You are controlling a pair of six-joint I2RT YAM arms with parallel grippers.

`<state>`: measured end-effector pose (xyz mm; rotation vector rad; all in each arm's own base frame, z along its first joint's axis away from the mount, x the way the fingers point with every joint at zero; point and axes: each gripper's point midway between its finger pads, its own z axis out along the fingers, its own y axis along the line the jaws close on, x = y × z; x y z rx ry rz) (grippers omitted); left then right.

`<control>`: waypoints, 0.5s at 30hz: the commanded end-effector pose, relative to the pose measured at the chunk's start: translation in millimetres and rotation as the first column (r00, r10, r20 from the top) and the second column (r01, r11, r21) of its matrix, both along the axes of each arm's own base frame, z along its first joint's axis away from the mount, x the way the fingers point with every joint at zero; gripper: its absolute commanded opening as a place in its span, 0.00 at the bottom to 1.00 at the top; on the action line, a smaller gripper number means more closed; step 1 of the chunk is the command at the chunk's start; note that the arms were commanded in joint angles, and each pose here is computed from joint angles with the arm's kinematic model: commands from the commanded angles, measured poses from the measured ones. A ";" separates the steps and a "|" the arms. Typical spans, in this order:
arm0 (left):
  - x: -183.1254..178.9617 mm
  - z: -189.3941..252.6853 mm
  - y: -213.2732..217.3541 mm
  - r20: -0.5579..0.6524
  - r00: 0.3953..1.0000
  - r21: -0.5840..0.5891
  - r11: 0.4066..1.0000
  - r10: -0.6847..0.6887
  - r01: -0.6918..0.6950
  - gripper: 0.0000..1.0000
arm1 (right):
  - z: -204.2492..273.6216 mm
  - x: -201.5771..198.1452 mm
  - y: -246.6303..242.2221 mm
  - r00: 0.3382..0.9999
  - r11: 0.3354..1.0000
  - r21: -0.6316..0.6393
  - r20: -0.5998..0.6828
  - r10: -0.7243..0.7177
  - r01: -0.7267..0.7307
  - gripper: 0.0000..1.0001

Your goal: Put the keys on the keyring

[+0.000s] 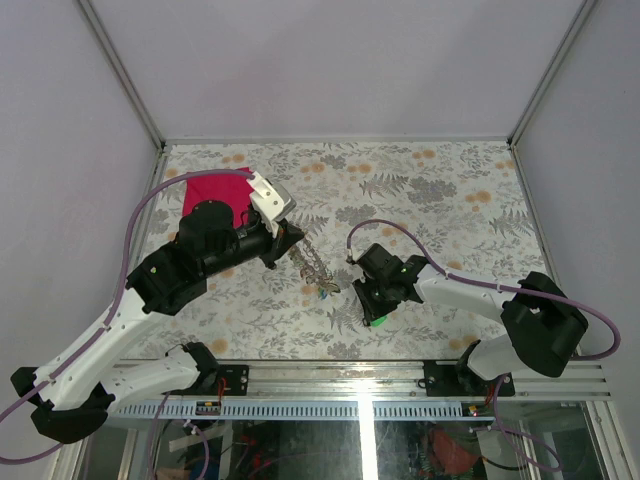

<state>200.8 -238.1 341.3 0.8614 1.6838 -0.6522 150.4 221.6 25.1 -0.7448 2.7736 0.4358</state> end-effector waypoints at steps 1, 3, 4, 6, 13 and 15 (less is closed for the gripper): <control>0.8 32.0 0.0 0.067 0.998 -0.086 0.996 0.010 -0.004 0.00 | 4.7 3.6 5.6 1.000 1.000 -0.006 0.022 0.009 -0.009 0.31; 0.7 32.2 0.9 0.068 0.998 -0.087 0.996 0.013 -0.007 0.00 | 2.1 2.3 5.9 1.000 1.000 -0.013 0.017 0.014 -0.014 0.31; 0.8 32.7 1.2 0.069 0.997 -0.087 0.996 0.014 -0.008 0.00 | 1.1 2.0 6.5 1.000 1.000 -0.015 0.015 0.017 -0.017 0.31; 1.2 32.0 1.4 0.069 0.997 -0.085 0.996 0.016 -0.010 0.00 | -0.4 1.2 7.7 1.000 1.000 -0.017 0.010 0.021 -0.021 0.31; 1.2 32.4 1.2 0.070 0.997 -0.085 0.996 0.015 -0.009 0.00 | -7.7 -1.7 4.5 1.000 0.998 -0.057 0.003 0.028 -0.027 0.31; 1.2 31.9 1.1 0.070 0.997 -0.084 0.996 0.015 -0.009 0.00 | -10.2 -1.6 2.1 1.000 0.997 -0.078 0.004 0.027 -0.026 0.31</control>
